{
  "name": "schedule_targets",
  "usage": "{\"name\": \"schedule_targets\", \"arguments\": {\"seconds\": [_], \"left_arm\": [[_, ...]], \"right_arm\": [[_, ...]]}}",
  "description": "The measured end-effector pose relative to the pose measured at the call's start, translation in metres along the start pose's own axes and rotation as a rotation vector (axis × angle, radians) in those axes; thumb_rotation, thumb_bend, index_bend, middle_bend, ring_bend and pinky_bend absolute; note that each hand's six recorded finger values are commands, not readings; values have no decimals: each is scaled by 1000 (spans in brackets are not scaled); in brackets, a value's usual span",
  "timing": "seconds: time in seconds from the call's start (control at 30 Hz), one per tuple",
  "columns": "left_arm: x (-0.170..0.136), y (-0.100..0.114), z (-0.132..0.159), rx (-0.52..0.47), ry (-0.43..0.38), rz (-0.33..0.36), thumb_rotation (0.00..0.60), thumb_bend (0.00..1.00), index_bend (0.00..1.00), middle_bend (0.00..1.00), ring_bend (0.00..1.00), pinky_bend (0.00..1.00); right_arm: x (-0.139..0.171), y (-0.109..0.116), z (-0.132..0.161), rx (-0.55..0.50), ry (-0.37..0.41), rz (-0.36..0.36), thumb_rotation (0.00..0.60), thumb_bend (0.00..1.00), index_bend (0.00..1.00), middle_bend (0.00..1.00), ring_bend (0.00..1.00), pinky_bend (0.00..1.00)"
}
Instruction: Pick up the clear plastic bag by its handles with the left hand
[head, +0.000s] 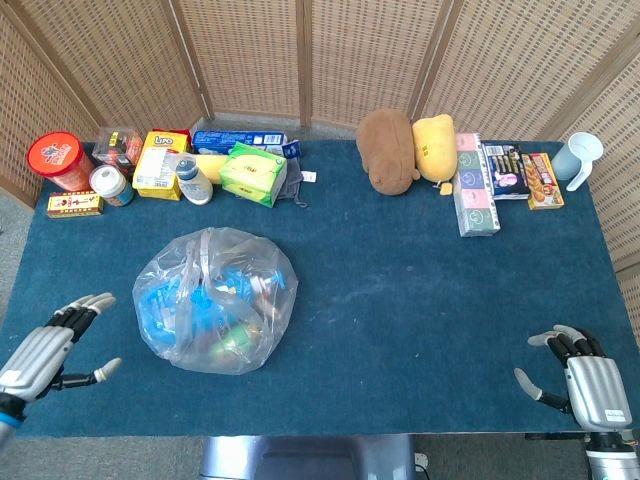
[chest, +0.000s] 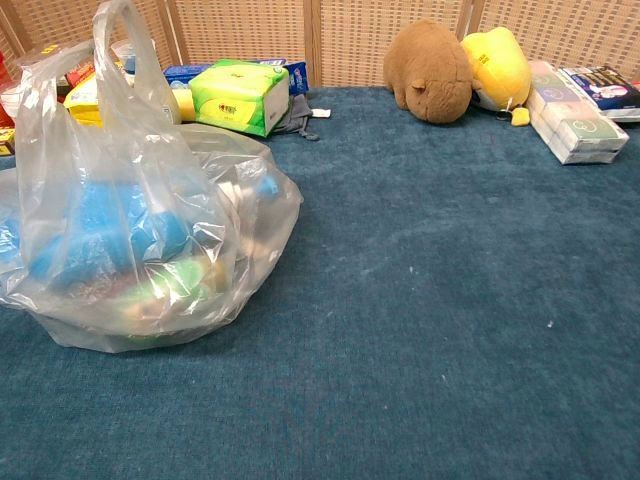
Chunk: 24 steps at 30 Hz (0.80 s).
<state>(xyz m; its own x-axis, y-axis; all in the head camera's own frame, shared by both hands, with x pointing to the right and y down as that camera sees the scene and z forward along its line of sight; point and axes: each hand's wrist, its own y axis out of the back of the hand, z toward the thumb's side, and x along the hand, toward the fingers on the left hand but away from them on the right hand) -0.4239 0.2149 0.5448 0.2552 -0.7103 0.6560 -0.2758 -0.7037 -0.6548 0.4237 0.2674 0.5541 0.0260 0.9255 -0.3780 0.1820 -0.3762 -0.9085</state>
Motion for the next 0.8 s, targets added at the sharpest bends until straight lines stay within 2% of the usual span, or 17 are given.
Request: {"name": "schedule_targets", "arguments": {"seconds": [0.37,0.8], "left_arm": [[40,5,21,-73,-75,-61,109,239,31,37,0,91],[91,1,62,-254,-174,-177,108,238,32,37,0,101]], "right_arm": [[1,1,0,7,-9,-5,99,329,373,390,248,186],[9,9,-6,18,-35,-28,100,329,373,390,247,186]]}}
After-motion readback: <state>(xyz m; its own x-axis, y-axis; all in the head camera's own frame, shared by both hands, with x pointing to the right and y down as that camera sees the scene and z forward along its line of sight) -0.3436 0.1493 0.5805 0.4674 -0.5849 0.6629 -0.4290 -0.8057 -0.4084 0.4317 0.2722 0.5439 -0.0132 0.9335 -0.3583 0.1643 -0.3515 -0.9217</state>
